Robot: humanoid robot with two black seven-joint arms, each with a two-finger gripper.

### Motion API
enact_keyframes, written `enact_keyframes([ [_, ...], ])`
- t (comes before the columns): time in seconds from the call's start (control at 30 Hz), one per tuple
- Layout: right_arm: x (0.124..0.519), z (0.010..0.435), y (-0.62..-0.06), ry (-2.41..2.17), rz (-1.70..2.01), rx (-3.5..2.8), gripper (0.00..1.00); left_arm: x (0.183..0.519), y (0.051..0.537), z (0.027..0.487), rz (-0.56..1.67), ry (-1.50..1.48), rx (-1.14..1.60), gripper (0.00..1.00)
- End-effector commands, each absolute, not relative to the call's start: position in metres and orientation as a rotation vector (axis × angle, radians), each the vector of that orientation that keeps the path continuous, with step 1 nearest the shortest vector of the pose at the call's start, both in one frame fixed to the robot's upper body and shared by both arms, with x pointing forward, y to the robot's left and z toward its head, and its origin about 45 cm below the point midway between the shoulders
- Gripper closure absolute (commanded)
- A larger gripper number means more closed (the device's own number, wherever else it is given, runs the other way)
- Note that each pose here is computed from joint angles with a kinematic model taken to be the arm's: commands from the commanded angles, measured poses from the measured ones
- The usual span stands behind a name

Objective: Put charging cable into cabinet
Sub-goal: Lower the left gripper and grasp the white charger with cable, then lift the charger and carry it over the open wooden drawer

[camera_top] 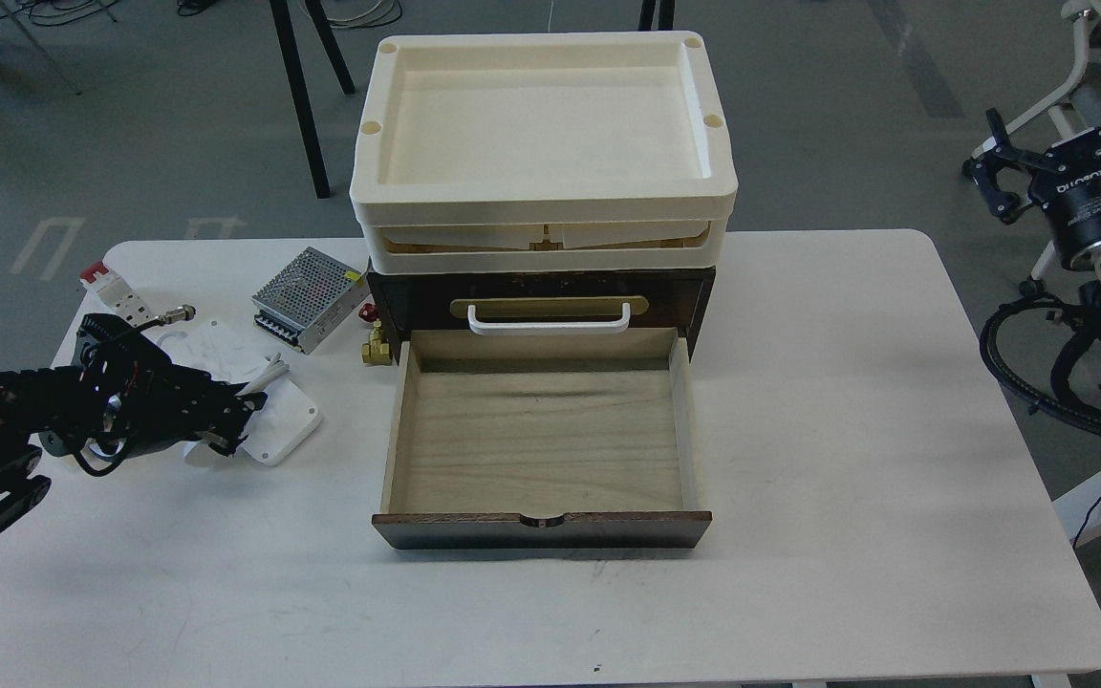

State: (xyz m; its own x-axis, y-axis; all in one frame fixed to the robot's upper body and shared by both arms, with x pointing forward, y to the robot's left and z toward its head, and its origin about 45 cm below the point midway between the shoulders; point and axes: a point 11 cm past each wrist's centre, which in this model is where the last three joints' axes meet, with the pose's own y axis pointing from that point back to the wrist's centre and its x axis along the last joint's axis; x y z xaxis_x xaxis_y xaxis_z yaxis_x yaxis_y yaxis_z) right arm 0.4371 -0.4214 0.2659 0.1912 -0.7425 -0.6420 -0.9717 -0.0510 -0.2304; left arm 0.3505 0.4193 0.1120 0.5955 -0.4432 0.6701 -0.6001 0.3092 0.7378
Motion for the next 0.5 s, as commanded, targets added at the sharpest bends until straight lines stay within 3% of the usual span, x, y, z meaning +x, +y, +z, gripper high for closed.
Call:
enact_keyframes([
  [0.0, 0.436, 0.265, -0.423, 1.609, 0.471, -1.844, 0.0, 0.351, 0.428, 0.14, 0.145, -1.027, 1.305, 1.0],
  [0.1, 0.436, 0.266, -0.425, 1.612, 0.466, -1.843, 0.0, 0.334, 0.427, 0.185, 0.128, -1.036, 1.253, 1.0],
  [0.27, 0.436, 0.267, -0.426, 1.611, 0.464, -1.838, 0.0, 0.293, 0.382, 0.256, 0.17, -1.043, 1.025, 1.0],
  [0.47, 0.437, 0.266, -0.429, 1.626, 0.461, -1.832, 0.0, 0.281, 0.309, 0.257, 0.204, -0.957, 0.743, 1.0],
])
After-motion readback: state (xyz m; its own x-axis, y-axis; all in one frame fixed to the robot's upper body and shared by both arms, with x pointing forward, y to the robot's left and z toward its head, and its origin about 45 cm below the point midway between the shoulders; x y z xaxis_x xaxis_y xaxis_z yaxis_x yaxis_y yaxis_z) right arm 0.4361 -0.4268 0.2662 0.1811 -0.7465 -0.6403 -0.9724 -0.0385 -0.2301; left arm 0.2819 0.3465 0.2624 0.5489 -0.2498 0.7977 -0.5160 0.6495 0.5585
